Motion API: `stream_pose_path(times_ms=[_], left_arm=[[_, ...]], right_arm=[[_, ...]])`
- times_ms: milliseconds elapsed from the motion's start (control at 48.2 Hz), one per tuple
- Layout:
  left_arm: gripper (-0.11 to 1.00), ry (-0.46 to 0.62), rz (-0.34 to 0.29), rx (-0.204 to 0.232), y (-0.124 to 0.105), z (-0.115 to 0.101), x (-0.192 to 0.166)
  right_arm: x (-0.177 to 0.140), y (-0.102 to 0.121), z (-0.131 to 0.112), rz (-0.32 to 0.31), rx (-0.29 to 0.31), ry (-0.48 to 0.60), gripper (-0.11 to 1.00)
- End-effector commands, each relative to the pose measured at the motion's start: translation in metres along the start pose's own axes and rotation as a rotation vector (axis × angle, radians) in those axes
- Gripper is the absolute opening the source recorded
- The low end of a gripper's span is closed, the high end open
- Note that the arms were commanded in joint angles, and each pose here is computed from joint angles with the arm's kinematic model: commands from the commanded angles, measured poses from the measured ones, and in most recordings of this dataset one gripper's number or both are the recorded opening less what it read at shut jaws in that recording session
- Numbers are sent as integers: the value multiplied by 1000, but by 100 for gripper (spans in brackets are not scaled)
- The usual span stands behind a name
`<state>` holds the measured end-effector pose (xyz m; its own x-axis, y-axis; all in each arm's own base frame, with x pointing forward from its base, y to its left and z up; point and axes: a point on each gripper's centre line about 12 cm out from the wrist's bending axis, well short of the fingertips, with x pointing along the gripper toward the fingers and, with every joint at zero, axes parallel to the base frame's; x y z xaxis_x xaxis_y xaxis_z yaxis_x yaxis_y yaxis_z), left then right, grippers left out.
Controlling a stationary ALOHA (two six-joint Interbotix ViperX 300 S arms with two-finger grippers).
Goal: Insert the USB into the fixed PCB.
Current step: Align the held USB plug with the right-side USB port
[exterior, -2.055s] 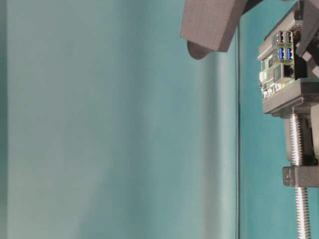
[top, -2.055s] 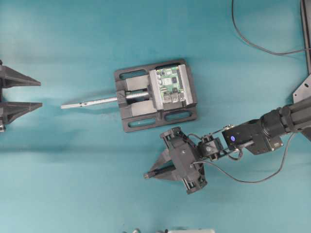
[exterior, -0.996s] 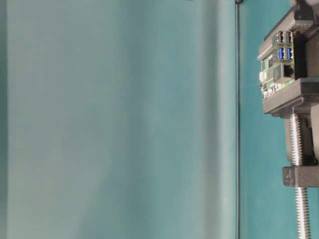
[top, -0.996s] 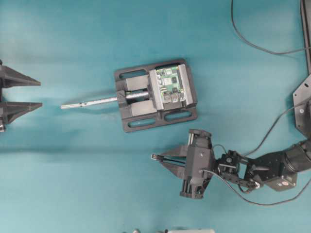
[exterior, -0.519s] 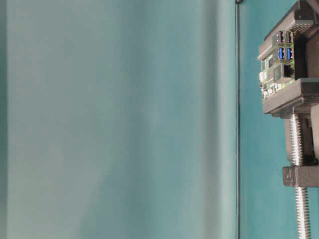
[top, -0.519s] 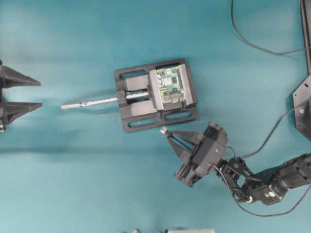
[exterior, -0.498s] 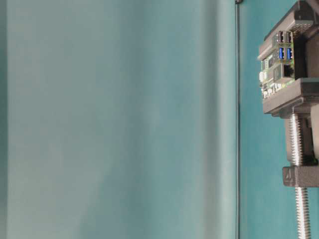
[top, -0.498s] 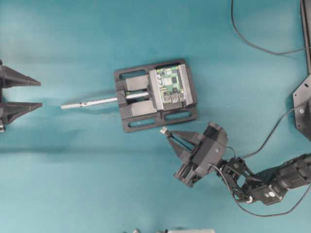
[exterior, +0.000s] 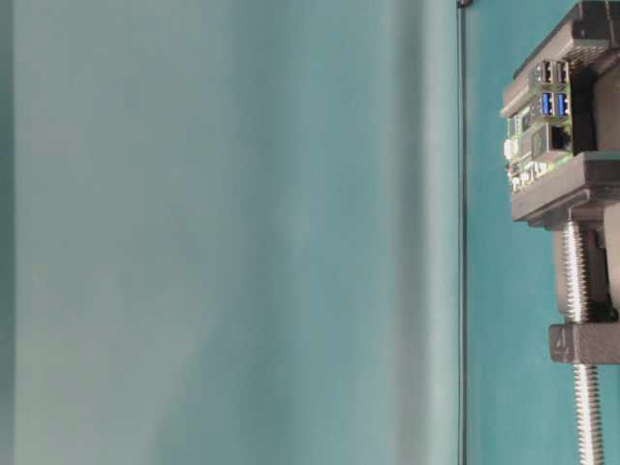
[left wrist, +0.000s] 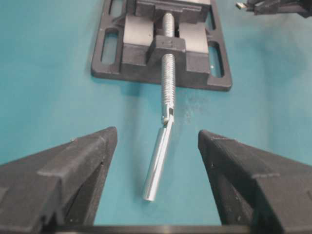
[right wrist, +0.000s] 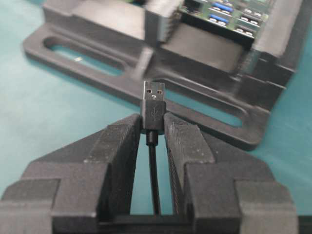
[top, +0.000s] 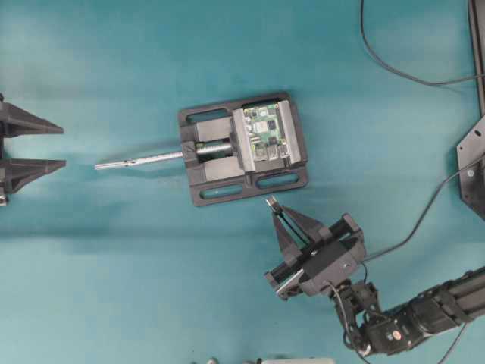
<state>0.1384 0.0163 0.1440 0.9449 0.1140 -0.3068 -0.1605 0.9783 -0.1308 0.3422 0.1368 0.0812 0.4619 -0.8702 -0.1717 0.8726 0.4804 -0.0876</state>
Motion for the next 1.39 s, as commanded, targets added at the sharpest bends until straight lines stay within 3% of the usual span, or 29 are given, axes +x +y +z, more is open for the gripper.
stream_pose_path(times_ms=[0, 166, 394, 1370], left_arm=[[83, -12, 0, -5, 0, 5, 1], [83, -12, 0, -5, 0, 5, 1], [83, -14, 0, -5, 0, 5, 1], [83, -12, 0, -5, 0, 5, 1]], right_arm=[[-3, 2, 12, -50, 43, -1, 21], [-5, -1, 12, -129, 42, 49, 21], [0, -2, 13, -184, 35, 45, 21], [12, 3, 25, -251, 79, 27, 21]])
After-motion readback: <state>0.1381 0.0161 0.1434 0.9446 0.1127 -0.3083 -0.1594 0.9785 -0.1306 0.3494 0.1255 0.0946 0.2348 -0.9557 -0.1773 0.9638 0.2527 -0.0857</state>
